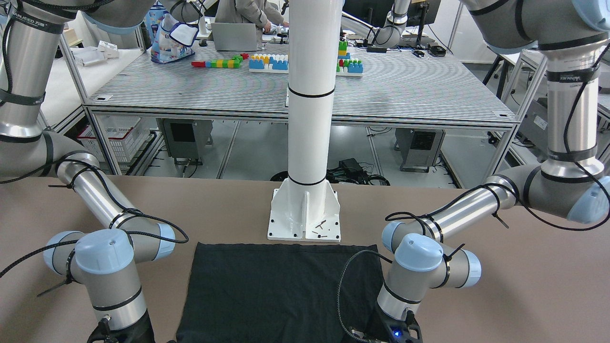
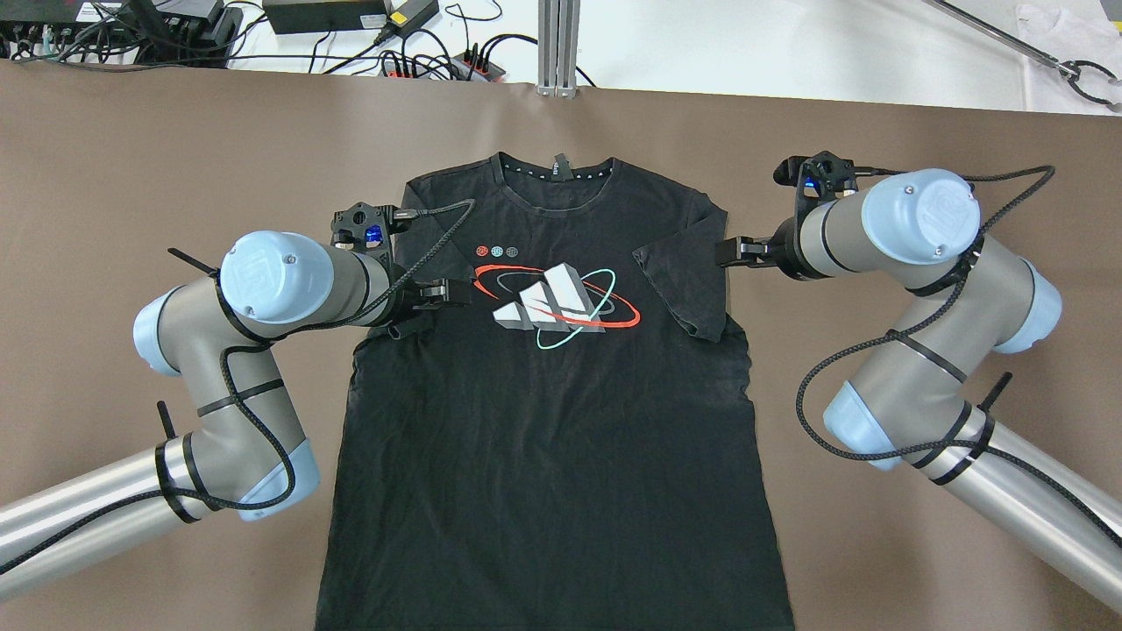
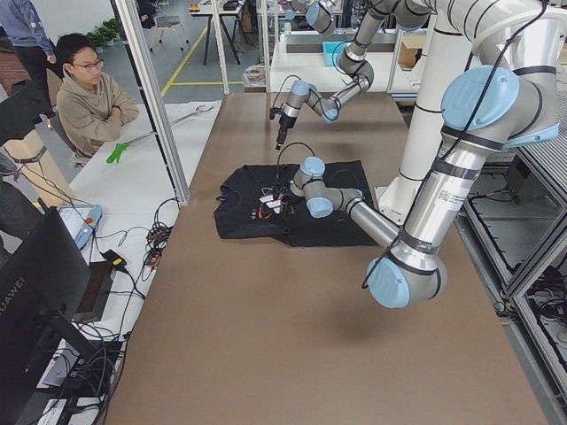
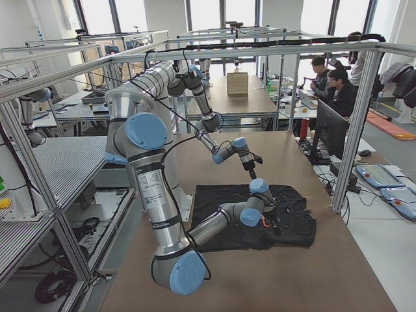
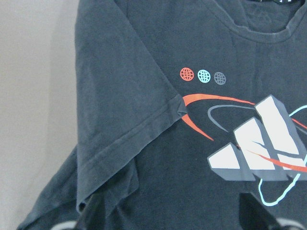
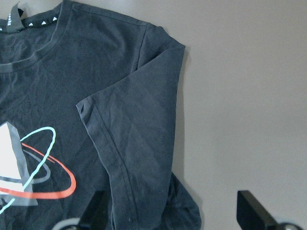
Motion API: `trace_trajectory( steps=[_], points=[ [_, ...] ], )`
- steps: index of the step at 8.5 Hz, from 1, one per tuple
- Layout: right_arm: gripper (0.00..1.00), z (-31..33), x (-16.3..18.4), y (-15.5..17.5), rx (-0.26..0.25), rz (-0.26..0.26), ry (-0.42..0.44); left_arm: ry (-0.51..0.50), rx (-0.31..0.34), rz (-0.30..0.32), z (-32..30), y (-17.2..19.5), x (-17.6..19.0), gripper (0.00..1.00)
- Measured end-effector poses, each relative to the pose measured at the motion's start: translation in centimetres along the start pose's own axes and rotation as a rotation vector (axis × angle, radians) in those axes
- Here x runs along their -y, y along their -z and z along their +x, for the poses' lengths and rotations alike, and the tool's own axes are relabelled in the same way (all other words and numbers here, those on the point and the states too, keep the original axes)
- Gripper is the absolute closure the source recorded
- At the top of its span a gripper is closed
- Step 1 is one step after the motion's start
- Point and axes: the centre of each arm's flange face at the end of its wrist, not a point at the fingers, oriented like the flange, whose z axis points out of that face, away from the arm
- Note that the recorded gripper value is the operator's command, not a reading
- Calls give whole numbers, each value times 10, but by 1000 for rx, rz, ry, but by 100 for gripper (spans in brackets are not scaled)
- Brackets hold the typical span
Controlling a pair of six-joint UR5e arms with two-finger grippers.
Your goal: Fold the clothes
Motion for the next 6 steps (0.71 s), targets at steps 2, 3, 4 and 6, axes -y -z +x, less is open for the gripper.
trace_trajectory(
  steps=[2,3,4,6],
  points=[
    [5,-3,-61,37,-67,14,-20,4,-5,22,-20,23,-23,0],
    [5,4,-96,56,-95,12,-25,1,-1,27,-35,35,-37,0],
    [5,11,-130,71,-114,3,-23,-5,7,32,-49,44,-50,0],
    [6,20,-191,78,-158,-15,0,-24,22,48,-59,49,-74,0]
  ],
)
